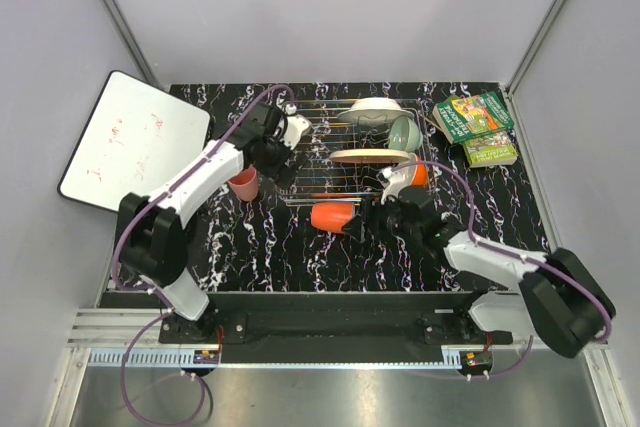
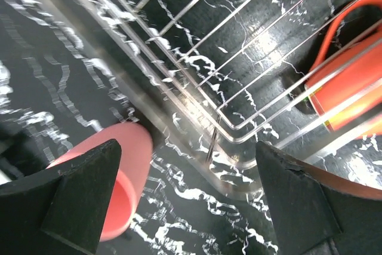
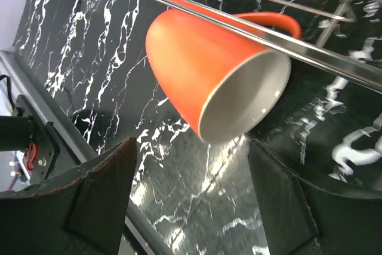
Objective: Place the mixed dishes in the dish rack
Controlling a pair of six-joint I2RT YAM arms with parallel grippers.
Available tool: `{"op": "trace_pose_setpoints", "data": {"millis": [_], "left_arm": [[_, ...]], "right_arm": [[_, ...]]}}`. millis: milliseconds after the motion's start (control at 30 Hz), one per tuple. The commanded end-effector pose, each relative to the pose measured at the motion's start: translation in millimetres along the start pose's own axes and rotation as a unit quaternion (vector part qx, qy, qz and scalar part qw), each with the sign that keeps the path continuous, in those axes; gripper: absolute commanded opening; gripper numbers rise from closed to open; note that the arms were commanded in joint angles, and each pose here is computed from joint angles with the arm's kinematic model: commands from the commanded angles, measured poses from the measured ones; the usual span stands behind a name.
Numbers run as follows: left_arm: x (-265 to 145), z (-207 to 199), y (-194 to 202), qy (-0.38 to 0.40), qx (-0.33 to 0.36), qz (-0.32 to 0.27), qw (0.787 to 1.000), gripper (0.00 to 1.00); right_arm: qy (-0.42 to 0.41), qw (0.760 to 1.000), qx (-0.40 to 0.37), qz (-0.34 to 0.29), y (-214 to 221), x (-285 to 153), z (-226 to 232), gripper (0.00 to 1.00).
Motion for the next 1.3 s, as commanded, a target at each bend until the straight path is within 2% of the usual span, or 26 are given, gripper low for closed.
{"op": "trace_pose_setpoints", "data": {"millis": [0,200,333,467,533,633,800,967,1000,1067,1100,1167,1200,1267], "left_arm": [[-54.7,13.2,-20.0,-0.038,-0.009,-0.073,0.997,0.99],[-82.6,11.0,-10.1,-0.028,-0.003,-0.093,0.995,0.99],[-90.3,8.2,-2.7,-0.014,-0.018,-0.1,0.995,0.99],[-94.4,7.8,2.3,0.016,-0.051,-0.11,0.992,0.99],[-98.2,8.1,2.1,0.03,-0.066,-0.119,0.99,0.99],[-99.5,5.3,3.4,0.043,-0.078,-0.119,0.989,0.99],[-103.0,0.9,2.0,0.067,-0.082,-0.12,0.987,0.99],[-122.7,4.9,-12.9,0.09,-0.101,-0.156,0.978,0.99],[-127.9,-1.0,-16.1,0.131,-0.104,-0.164,0.972,0.99],[-140.9,5.6,-25.6,0.162,-0.131,-0.182,0.961,0.99],[-148.1,-2.4,-28.6,0.214,-0.135,-0.187,0.949,0.99],[-157.6,-0.4,-37.1,0.26,-0.154,-0.196,0.933,0.99],[-166.7,-9.1,-40.3,0.316,-0.151,-0.203,0.914,0.99],[-169.7,-11.8,-45.7,0.363,-0.16,-0.202,0.896,0.99]], "right_arm": [[-0.068,0.997,0.001,-0.047,-22.8,20.5,17.2,0.8],[-0.079,0.996,0.004,-0.046,-24.2,40.6,14.2,0.76],[-0.091,0.995,0.012,-0.043,-22.1,50.5,13.5,0.64],[-0.1,0.994,0.019,-0.041,-17.0,53.2,12.6,0.46],[-0.1,0.994,0.02,-0.043,-15.3,53.3,11.5,0.44],[-0.1,0.994,0.022,-0.041,-11.3,54.8,9.3,0.33],[-0.117,0.992,0.022,-0.038,-9.6,57.9,11.8,0.0],[-0.165,0.986,0.001,-0.036,-24.9,37.0,36.0,0.0],[-0.181,0.982,-0.009,-0.05,-36.0,25.8,47.0,0.0],[-0.21,0.977,-0.019,-0.044,-42.7,11.5,61.1,0.0],[-0.225,0.972,-0.033,-0.059,-53.0,-1.3,71.7,0.0],[-0.245,0.967,-0.046,-0.058,-61.9,-15.0,84.4,0.0],[-0.257,0.961,-0.061,-0.076,-72.6,-27.7,94.4,0.0],[-0.279,0.952,-0.085,-0.093,-89.7,-42.2,110.1,0.0]]}}
Point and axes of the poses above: each gripper's point midway between its finger pads, its own x axis out along the fingers, its own z axis along the line the jaws close on, y = z × x, the point moved 5 cm from there along -x, back along the fingers, and after that the axes turned 3 degrees about -x, right-handed, at the moved point
